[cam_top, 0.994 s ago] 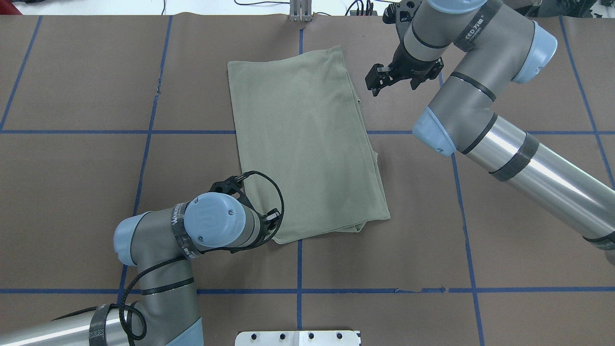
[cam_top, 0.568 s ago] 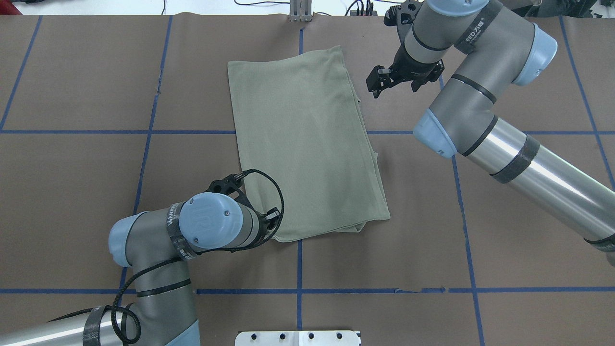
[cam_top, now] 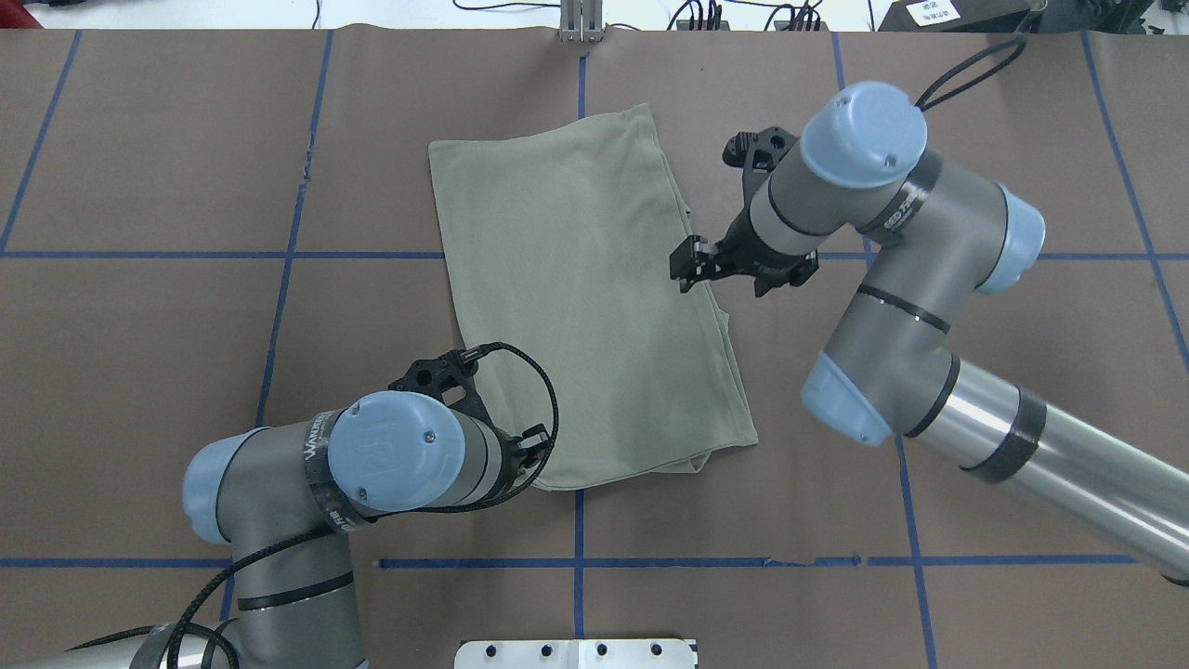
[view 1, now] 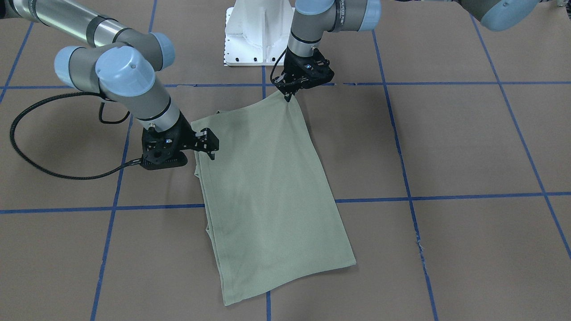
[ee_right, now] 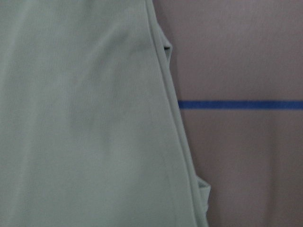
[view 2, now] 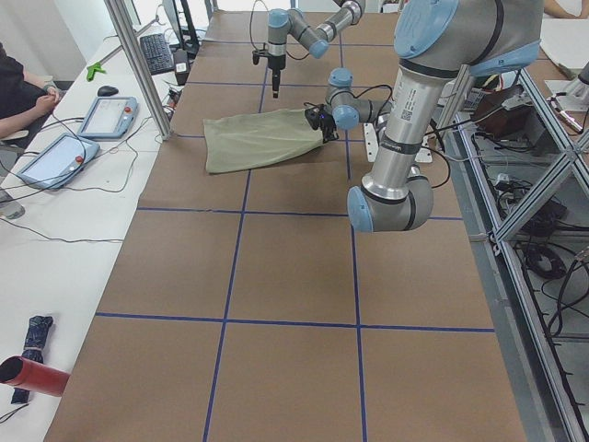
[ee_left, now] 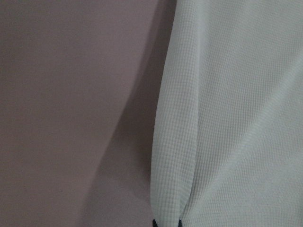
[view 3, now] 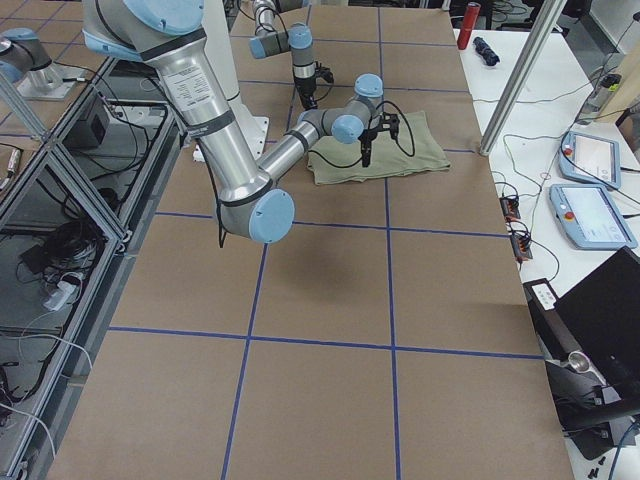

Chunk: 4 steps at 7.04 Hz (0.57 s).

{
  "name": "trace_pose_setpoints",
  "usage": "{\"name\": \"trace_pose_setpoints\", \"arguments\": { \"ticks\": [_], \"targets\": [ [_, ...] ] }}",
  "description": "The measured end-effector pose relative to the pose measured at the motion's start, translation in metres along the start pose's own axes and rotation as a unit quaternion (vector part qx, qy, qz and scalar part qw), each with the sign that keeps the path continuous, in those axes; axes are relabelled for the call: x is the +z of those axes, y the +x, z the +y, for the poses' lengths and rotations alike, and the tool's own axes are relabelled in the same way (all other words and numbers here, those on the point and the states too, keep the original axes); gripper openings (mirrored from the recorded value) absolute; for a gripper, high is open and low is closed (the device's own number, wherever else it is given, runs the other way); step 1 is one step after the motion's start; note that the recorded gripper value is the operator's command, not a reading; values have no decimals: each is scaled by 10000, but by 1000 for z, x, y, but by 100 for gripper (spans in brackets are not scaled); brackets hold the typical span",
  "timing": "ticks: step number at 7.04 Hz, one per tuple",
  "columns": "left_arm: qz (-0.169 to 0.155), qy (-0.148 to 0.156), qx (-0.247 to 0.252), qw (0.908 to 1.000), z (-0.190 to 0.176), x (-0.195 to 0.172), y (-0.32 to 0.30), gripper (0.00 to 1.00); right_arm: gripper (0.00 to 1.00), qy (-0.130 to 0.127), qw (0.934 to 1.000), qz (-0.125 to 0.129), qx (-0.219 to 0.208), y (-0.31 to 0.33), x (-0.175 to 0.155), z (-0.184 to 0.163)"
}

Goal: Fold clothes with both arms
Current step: 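Move the right gripper to the shirt's near edge beside the left gripper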

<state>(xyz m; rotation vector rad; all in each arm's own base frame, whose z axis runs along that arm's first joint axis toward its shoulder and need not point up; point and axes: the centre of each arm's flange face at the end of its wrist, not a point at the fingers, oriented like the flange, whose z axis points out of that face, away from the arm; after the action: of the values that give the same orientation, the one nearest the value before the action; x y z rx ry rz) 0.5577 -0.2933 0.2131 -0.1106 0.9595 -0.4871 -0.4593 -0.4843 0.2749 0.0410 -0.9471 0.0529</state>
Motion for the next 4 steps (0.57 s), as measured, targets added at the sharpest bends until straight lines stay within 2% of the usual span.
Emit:
{"name": "trace_pose_setpoints", "arguments": {
  "ticks": [1, 2, 4],
  "targets": [
    [-1, -14, 27, 10000, 2, -1, 0, 0, 100, -106, 9993, -26, 350, -13, 12, 33],
    [0, -22, 37, 10000, 3, -2, -1, 0, 100, -126, 9983, 71, 572, -18, 28, 62],
    [5, -33, 45, 10000, 4, -3, 0, 0, 100, -229, 9934, 507, 1007, -22, 46, 103]
  ]
}}
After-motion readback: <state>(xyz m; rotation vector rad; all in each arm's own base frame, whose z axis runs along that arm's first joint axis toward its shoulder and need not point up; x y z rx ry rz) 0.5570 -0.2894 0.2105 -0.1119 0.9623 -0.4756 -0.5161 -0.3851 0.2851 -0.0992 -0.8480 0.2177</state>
